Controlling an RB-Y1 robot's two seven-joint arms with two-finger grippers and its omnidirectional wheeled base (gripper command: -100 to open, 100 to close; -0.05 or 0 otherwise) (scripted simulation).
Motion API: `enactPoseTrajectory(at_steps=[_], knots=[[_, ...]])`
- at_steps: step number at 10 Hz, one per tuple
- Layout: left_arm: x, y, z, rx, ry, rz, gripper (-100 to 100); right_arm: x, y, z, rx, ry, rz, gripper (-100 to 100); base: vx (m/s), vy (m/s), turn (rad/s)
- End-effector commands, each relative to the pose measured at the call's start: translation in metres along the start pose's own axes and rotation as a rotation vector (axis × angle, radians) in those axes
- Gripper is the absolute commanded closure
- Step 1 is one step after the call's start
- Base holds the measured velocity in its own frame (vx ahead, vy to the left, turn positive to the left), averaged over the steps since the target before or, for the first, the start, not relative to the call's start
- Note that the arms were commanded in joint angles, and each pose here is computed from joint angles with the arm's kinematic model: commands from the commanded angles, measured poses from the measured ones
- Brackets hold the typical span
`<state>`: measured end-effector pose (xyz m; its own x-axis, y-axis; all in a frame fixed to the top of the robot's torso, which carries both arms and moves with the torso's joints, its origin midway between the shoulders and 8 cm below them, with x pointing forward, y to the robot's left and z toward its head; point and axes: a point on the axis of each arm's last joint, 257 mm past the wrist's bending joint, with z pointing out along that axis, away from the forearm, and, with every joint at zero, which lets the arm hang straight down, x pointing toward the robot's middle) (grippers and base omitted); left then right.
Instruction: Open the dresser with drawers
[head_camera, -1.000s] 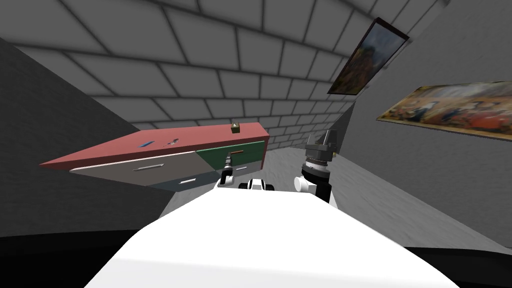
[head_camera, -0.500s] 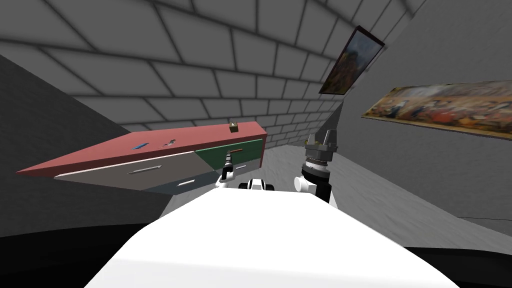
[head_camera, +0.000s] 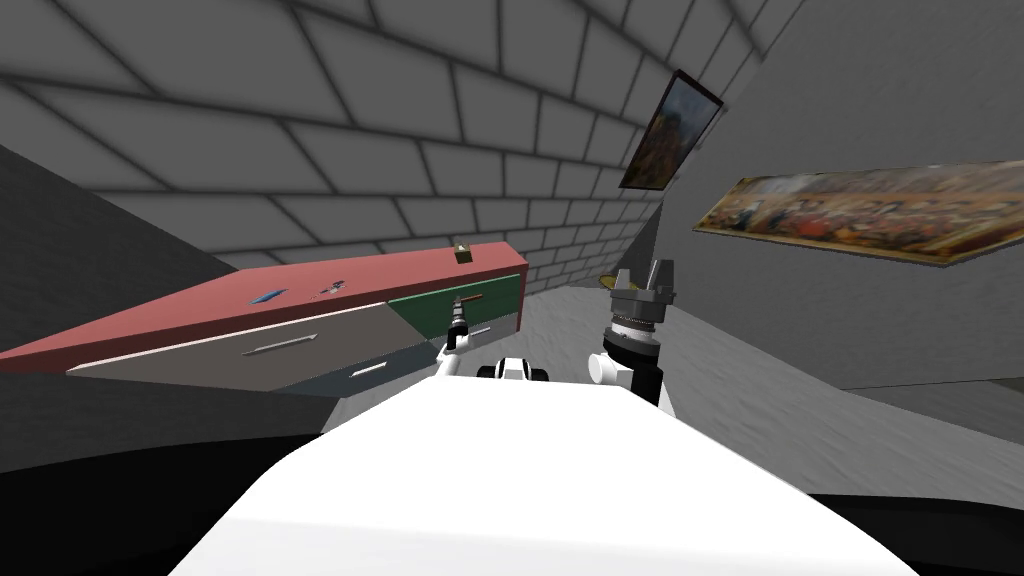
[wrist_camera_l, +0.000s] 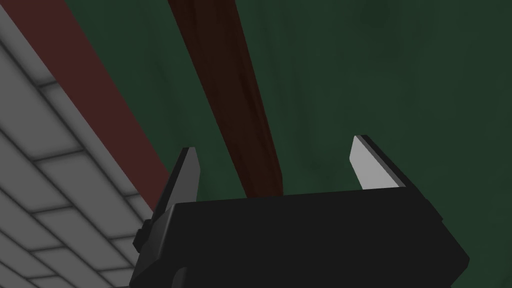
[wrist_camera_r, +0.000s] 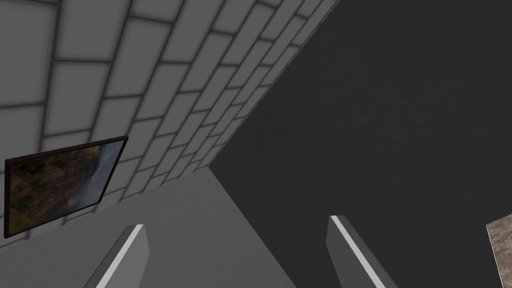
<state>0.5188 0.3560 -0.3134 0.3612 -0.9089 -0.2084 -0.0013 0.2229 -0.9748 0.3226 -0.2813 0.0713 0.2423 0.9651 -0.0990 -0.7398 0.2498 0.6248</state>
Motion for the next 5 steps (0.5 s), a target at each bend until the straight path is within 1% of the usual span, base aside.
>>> enactPoseTrajectory(at_steps=[1, 2, 3, 5], knots=[[0.001, -0.002, -0.006, 0.009, 0.014, 0.001, 100, 0.0, 0.0, 0.0, 0.0, 0.0, 0.0, 0, 0.039, -0.006, 0.137], [0.002, -0.002, -0.014, 0.017, 0.033, 0.002, 100, 0.0, 0.0, 0.0, 0.0, 0.0, 0.0, 0, 0.104, -0.037, 0.19], [0.0, -0.001, -0.016, 0.016, 0.031, 0.004, 100, 0.0, 0.0, 0.0, 0.0, 0.0, 0.0, 0, 0.094, -0.05, 0.106], [0.005, -0.006, -0.031, 0.037, 0.07, 0.0, 100, 0.0, 0.0, 0.0, 0.0, 0.0, 0.0, 0, 0.105, -0.035, 0.158]])
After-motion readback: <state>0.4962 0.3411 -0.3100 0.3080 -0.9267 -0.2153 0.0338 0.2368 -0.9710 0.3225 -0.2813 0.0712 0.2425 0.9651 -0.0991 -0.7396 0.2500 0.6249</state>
